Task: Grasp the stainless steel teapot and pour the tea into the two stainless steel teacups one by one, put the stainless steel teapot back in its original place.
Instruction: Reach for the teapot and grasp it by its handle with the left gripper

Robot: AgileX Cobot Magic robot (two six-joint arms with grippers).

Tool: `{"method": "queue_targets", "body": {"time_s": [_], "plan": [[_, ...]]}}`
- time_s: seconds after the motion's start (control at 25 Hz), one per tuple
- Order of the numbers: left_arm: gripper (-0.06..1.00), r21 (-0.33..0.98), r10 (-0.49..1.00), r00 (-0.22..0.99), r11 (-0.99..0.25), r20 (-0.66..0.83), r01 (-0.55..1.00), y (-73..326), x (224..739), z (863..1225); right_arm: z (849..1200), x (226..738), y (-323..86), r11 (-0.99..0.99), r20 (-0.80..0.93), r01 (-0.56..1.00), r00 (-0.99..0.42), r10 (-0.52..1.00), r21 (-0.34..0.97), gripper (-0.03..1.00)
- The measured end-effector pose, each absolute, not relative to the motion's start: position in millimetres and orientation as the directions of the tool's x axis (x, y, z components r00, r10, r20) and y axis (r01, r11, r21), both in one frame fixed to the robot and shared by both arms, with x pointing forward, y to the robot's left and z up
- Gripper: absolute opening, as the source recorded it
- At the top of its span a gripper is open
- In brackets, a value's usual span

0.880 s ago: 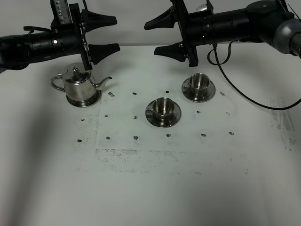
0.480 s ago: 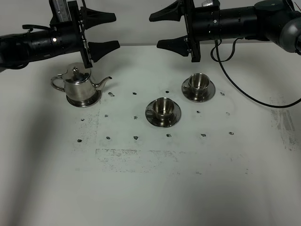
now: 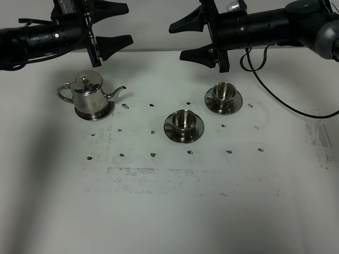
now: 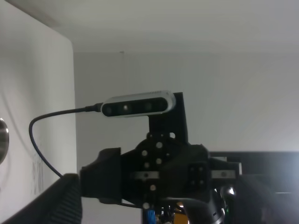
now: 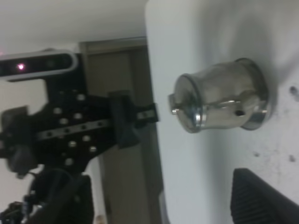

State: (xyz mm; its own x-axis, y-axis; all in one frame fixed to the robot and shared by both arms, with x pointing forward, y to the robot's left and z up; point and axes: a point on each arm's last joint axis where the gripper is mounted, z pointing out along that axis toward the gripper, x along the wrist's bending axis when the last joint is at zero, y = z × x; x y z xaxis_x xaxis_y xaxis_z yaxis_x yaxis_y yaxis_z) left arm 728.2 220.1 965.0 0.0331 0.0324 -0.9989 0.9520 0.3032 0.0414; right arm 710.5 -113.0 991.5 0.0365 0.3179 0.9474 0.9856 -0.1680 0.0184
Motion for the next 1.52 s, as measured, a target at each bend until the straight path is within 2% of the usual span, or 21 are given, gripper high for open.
{"method": "queue_targets", "body": {"time_s": [0.32, 0.56, 0.96, 1.12, 1.36, 1.52], "plan": [[0.66, 0.061, 0.095, 0.035, 0.286, -0.995, 0.956, 229, 727, 960, 989, 713, -121, -0.136, 0.931, 0.982, -0.071, 0.357, 0.128, 0.59], [0.66, 0.062, 0.181, 0.011, 0.275, -0.983, 0.960, 249, 725, 952, 986, 718, -160, -0.109, 0.913, 0.981, -0.107, 0.394, 0.162, 0.59], [0.66, 0.060, 0.233, -0.006, 0.273, -0.972, 0.960, 263, 723, 952, 978, 721, -213, -0.081, 0.812, 0.977, -0.117, 0.572, 0.198, 0.53], [0.66, 0.109, 0.243, 0.042, 0.269, -0.969, 0.957, 263, 719, 975, 994, 715, -227, -0.056, 0.738, 0.970, -0.141, 0.660, 0.235, 0.52], [0.66, 0.175, 0.284, 0.100, 0.253, -0.954, 0.951, 264, 711, 1005, 1045, 691, -248, 0.011, 0.510, 0.948, -0.181, 0.841, 0.319, 0.52], [0.66, 0.195, 0.312, 0.115, 0.240, -0.943, 0.951, 265, 707, 1016, 1083, 656, -261, 0.040, 0.358, 0.932, -0.178, 0.916, 0.361, 0.51]]}}
